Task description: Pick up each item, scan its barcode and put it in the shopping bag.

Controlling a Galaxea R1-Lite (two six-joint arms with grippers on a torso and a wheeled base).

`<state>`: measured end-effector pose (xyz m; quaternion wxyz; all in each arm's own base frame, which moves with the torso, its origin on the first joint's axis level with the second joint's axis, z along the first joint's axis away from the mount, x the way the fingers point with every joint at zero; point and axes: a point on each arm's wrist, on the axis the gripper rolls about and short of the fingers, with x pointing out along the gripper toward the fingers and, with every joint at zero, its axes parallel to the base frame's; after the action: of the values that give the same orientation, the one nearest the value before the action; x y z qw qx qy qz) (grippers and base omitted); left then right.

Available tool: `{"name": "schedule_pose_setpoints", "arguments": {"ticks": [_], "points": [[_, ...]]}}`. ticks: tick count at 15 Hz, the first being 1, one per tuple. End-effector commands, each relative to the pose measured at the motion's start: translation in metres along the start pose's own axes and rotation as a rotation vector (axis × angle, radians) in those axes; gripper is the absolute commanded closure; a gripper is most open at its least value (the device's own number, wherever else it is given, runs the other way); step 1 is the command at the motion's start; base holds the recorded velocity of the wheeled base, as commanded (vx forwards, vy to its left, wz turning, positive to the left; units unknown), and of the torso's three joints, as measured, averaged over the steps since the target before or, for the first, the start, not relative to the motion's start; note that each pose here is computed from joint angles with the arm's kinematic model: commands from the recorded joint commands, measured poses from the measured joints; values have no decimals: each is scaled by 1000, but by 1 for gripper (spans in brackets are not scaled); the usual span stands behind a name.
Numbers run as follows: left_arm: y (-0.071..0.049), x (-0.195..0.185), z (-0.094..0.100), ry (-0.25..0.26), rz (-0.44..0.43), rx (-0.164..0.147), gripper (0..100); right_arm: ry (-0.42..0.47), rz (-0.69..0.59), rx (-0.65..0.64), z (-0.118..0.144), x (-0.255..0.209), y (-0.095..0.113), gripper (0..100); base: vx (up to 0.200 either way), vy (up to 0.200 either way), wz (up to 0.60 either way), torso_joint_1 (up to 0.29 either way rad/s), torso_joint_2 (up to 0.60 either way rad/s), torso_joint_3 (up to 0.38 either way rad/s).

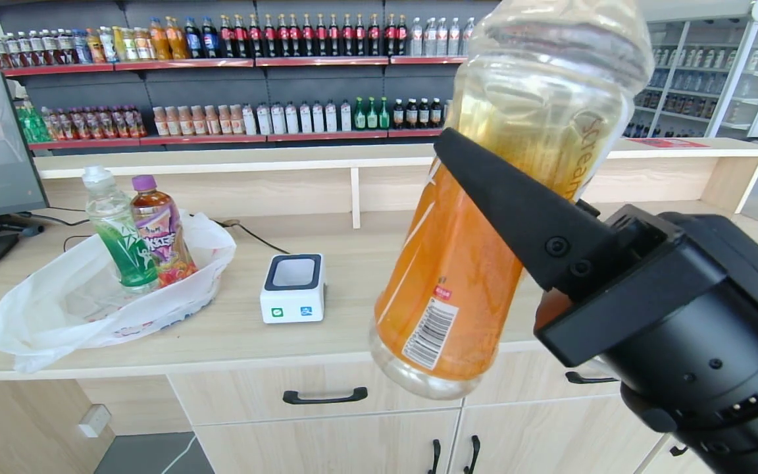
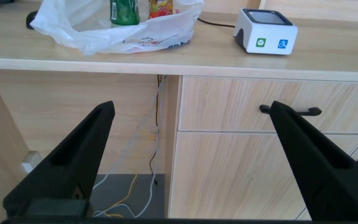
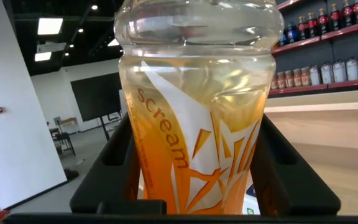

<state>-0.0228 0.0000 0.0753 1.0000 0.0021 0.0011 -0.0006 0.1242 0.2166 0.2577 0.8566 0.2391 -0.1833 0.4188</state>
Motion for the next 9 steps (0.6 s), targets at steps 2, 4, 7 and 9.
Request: {"name": "schedule_pose_setpoints", "arguments": {"ticks": [2, 4, 7, 9], "points": [[0, 0, 0, -1, 0, 0, 0, 63, -51, -62, -12, -11, -16, 100, 0, 0, 0, 0, 0, 0], [0, 0, 0, -1, 0, 0, 0, 106, -115, -103, -23, -17, -35, 100, 0, 0, 0, 0, 0, 0], [0, 0, 0, -1, 0, 0, 0, 168, -229, -235, -34, -24, -76, 100, 0, 0, 0, 0, 0, 0], [0, 0, 0, -1, 0, 0, 0, 207, -97, -238, -38, -25, -75, 100, 0, 0, 0, 0, 0, 0]]}}
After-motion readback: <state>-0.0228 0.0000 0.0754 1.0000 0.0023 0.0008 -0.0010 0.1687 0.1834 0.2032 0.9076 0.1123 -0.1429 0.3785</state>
